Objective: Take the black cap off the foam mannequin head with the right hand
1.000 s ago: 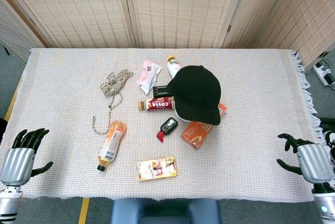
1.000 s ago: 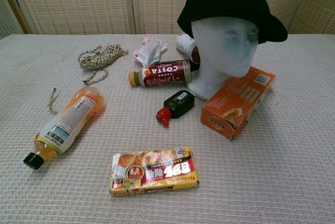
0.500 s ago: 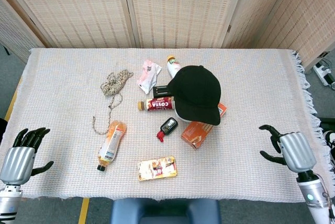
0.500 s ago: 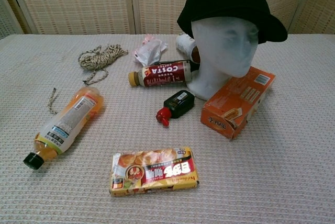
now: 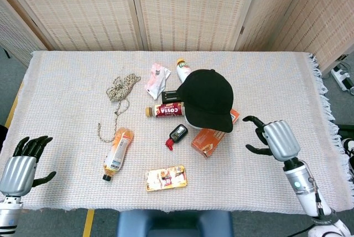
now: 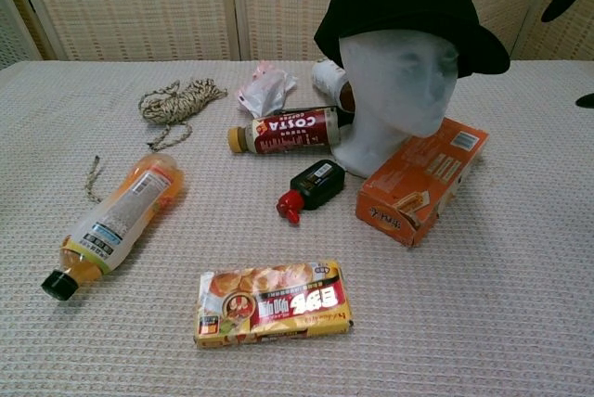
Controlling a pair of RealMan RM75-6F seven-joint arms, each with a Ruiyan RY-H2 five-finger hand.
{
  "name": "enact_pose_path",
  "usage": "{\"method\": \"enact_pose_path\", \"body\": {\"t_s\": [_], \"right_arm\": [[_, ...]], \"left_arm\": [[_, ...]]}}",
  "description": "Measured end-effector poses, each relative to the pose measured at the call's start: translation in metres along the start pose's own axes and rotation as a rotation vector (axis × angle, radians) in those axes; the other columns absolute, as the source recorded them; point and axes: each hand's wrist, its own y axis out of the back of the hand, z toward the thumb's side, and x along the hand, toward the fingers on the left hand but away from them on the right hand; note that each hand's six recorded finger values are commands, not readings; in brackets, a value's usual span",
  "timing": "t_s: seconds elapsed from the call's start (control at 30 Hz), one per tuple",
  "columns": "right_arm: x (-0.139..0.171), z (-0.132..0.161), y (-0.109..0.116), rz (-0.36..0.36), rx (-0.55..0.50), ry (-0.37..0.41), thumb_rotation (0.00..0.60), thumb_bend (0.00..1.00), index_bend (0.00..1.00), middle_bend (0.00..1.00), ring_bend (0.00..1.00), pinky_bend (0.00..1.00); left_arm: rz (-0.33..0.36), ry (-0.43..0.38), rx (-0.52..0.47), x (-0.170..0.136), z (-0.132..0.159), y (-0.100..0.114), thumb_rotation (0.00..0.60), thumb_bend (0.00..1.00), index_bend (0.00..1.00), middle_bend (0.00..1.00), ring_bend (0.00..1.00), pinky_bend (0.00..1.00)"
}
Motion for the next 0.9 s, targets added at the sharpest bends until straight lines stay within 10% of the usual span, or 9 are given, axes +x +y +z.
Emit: {"method": "enact_pose_path", "body": {"t_s": [0.3,0.6,0.9], "right_arm": [[-0.033,0.017,-0.016,-0.002,-0.06,0.014,0.6,0.11,0.32,0.91,0.98,1.0],[-0.05,0.025,-0.027,0.0,-0.115,0.031,0.6,0.62,0.46,0.92,1.0,1.0],[-0.056,0.029,-0.027,-0.051,-0.155,0.054,0.6,0.9,0.65,0.95,1.0,1.0]], "left_arm": [[-0.013,0.0,0.002,0.002,-0.002,-0.001,0.6,0.05,0.2,0.19,0.19,0.13],[-0.013,0.007,0.0,0.001,-0.004,0.0,0.6,0.05,0.2,0.19,0.19,0.13],[-0.016,0.009,-0.001,0.001,-0.005,0.0,0.6,0.05,0.2,0.19,0.19,0.13]]}}
